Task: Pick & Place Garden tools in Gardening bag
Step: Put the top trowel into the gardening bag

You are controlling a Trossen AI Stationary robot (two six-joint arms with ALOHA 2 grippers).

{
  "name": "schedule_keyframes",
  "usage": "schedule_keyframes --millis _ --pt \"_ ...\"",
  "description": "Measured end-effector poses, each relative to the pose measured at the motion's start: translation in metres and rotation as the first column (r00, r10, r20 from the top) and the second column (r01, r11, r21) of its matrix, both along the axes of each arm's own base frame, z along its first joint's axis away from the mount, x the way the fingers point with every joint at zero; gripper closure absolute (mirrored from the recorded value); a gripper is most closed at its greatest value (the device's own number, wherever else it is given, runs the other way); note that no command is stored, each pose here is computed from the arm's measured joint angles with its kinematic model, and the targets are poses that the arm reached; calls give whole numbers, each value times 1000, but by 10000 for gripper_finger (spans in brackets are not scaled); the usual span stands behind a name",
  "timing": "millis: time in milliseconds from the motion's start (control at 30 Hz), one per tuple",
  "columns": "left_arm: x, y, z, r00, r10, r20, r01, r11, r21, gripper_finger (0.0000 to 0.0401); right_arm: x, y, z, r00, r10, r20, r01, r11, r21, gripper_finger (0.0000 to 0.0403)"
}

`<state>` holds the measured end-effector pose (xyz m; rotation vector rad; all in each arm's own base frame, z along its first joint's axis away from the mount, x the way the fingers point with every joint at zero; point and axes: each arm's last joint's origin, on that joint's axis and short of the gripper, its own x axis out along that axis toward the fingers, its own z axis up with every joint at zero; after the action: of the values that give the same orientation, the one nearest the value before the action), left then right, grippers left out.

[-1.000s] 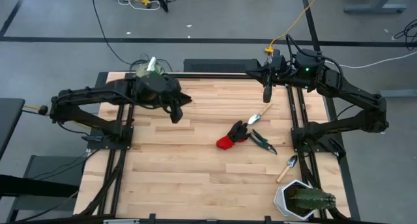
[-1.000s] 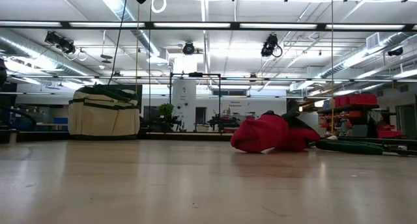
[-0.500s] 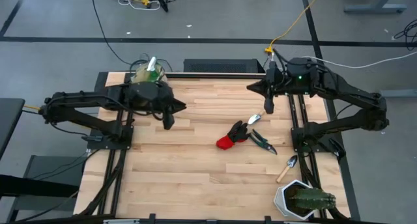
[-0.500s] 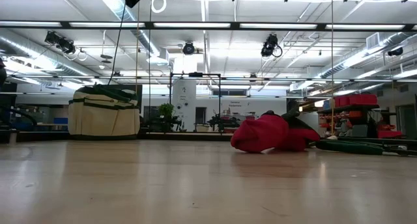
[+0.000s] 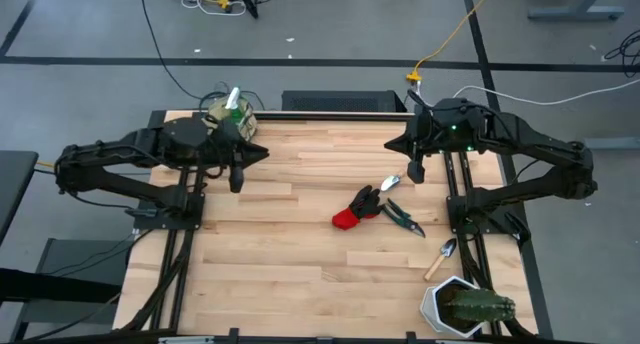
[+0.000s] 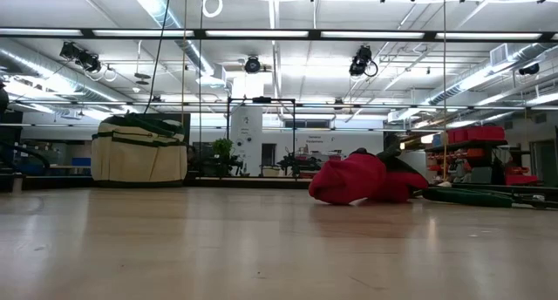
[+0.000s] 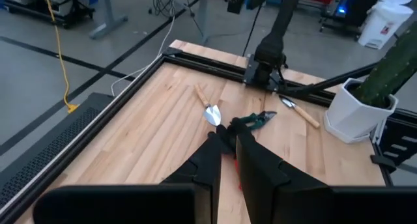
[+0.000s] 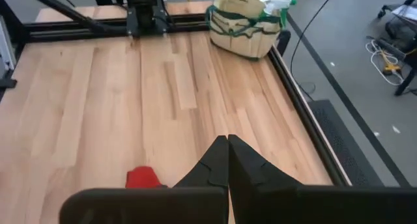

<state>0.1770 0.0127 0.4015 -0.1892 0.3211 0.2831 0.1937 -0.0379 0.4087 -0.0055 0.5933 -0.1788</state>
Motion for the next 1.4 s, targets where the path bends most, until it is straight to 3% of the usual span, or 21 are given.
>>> schedule_keyframes --millis 533,800,967,1200,1400 --pt "-1 0 0 1000 -3 -1 3 1000 8 348 7 -1 -74 971 -28 -237 49 995 86 403" --pt "-1 0 0 1000 -3 -5 3 1000 8 348 6 -1 -94 955 -43 -292 79 990 113 403" --pt "-1 0 0 1000 -3 -5 3 1000 8 348 5 -3 -104 938 -122 -324 167 979 118 403" --pt "-1 0 0 1000 -3 -5 3 1000 8 348 1 -5 -124 873 -319 -368 392 909 142 403" --pt "-1 0 0 1000 -1 -4 1 1000 9 348 -2 -5 -138 829 -390 -401 491 851 187 403"
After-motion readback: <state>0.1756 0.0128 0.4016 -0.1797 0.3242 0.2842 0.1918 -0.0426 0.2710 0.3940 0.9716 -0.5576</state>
